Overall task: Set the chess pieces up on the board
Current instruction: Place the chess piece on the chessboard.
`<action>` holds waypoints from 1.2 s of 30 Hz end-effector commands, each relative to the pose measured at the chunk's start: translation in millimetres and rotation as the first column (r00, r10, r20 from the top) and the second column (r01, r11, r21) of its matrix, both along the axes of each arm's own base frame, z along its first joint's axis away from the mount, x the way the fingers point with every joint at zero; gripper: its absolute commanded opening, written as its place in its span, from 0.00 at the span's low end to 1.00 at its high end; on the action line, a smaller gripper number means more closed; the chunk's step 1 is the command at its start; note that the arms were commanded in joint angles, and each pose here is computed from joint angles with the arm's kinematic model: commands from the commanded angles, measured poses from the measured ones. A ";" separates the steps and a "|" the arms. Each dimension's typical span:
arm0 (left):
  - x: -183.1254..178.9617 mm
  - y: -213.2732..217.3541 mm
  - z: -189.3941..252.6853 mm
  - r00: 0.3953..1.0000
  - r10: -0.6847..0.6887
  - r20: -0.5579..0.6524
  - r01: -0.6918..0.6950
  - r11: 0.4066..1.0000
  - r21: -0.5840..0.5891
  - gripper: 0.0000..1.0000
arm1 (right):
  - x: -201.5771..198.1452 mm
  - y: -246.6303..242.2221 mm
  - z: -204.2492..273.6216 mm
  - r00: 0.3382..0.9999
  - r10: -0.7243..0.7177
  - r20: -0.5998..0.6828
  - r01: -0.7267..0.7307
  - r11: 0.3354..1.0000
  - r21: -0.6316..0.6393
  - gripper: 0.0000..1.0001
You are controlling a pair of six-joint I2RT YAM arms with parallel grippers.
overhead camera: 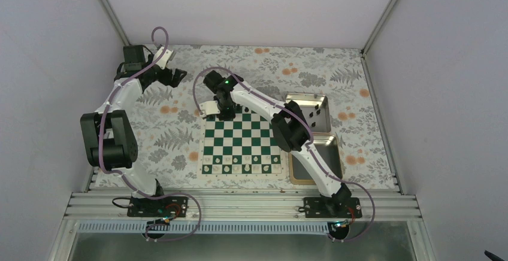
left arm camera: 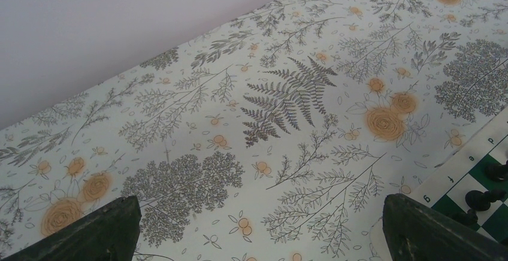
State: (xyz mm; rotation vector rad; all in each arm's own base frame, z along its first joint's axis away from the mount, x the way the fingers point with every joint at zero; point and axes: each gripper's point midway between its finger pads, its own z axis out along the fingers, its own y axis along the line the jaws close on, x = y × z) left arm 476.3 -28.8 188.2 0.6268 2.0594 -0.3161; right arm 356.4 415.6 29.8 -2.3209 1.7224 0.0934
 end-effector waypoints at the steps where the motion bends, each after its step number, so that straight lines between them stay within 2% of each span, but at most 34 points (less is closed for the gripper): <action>1: 0.2 -0.9 21.3 0.998 -0.010 0.056 0.011 1.000 -0.016 1.00 | 8.7 -1.5 34.3 0.998 -0.018 0.053 0.016 0.999 0.043 0.06; 14: -0.4 -1.2 19.1 0.998 -0.013 0.053 0.014 1.000 -0.015 1.00 | 12.6 0.4 23.1 0.998 -0.019 0.054 0.016 0.999 0.039 0.07; 28: -1.3 -1.5 18.1 0.999 -0.015 0.052 0.016 1.000 -0.015 1.00 | 11.0 2.1 28.3 0.999 -0.023 0.047 0.021 0.998 0.057 0.23; 31: -1.3 -1.6 19.8 0.998 -0.015 0.055 0.016 1.000 -0.016 1.00 | 10.6 2.1 36.4 0.998 -0.025 0.052 0.022 0.997 0.067 0.23; 36: -0.9 -1.4 24.5 0.998 -0.014 0.063 0.015 1.000 -0.014 1.00 | 1.7 -2.6 88.1 0.997 -0.036 0.065 0.027 0.992 0.126 0.24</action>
